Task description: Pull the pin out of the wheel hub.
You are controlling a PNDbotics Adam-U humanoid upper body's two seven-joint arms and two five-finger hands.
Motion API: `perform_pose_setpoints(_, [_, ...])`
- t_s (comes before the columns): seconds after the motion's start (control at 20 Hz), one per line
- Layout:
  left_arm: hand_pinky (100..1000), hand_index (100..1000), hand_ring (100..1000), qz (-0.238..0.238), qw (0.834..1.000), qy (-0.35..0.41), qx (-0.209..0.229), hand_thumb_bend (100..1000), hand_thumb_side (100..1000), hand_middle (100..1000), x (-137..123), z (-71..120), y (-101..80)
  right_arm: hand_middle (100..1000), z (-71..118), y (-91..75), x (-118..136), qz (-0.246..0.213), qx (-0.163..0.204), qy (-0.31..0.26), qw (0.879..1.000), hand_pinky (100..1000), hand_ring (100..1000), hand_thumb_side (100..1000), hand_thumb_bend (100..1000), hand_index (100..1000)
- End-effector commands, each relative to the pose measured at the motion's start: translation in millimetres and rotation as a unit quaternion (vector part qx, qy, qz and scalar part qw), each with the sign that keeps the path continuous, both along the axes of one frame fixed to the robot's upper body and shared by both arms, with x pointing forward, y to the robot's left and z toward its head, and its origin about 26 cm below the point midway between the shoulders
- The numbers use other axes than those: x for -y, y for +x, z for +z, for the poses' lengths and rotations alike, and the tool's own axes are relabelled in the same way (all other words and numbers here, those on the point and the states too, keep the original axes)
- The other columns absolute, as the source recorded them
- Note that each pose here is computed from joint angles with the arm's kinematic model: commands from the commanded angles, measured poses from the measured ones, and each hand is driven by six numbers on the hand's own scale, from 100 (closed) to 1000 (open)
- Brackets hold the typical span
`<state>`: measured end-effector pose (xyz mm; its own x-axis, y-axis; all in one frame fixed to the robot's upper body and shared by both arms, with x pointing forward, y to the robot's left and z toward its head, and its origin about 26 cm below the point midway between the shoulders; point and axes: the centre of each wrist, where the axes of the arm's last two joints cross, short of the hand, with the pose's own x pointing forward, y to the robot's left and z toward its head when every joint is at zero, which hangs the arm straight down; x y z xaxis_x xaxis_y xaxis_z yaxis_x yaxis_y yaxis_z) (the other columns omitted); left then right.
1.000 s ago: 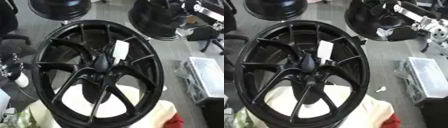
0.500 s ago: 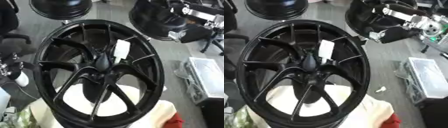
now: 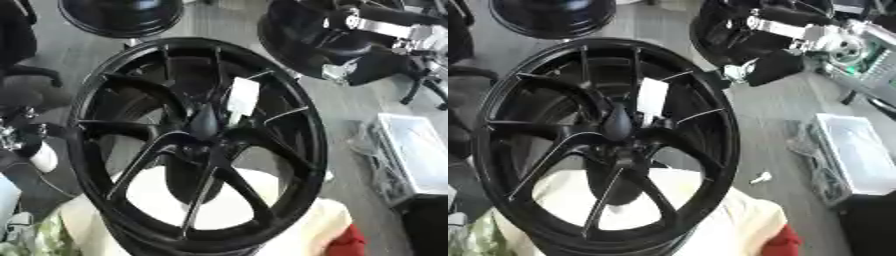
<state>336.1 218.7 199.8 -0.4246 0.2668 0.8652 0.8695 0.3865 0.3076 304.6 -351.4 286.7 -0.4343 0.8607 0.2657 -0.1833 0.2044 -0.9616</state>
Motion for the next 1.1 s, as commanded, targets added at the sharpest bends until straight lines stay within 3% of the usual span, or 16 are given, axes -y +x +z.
perform_pose_setpoints(0.05, [778,833,966,-0.003,1.000,0.004,0.012,105,684,840,-2,8.1,-0.8,799,11.1,-0.7,-3,-0.001,0.008,-0.025,1.000,867,814,445,100,864])
perform_pose_setpoints(0.3, [778,833,967,-0.002,1.000,-0.002,0.001,103,674,841,-4,8.5,-0.2,797,11.2,5.6,-9,0.000,0.003,-0.031,1.000,866,811,399,100,859])
perform_pose_setpoints(0.75, [778,833,967,-0.004,1.000,-0.006,0.021,100,661,841,-13,17.8,-5.7,793,14.5,16.6,-17,0.005,0.006,-0.024,1.000,863,807,373,100,858])
perform_pose_setpoints(0.8, [778,833,969,-0.003,1.000,-0.004,0.022,100,658,841,-14,16.9,-6.3,781,17.0,17.5,-18,0.005,0.012,-0.019,1.000,857,797,311,100,861])
perform_pose_setpoints(1.05, [779,833,969,0.003,0.999,0.006,0.037,100,646,842,-23,16.5,-9.8,776,16.1,33.4,-30,0.002,-0.001,-0.011,1.000,853,796,314,100,853])
perform_pose_setpoints(1.1, [779,834,969,0.004,0.999,0.007,0.044,100,642,842,-25,18.1,-10.7,779,15.4,35.8,-32,0.003,-0.003,-0.013,1.000,856,800,278,100,855])
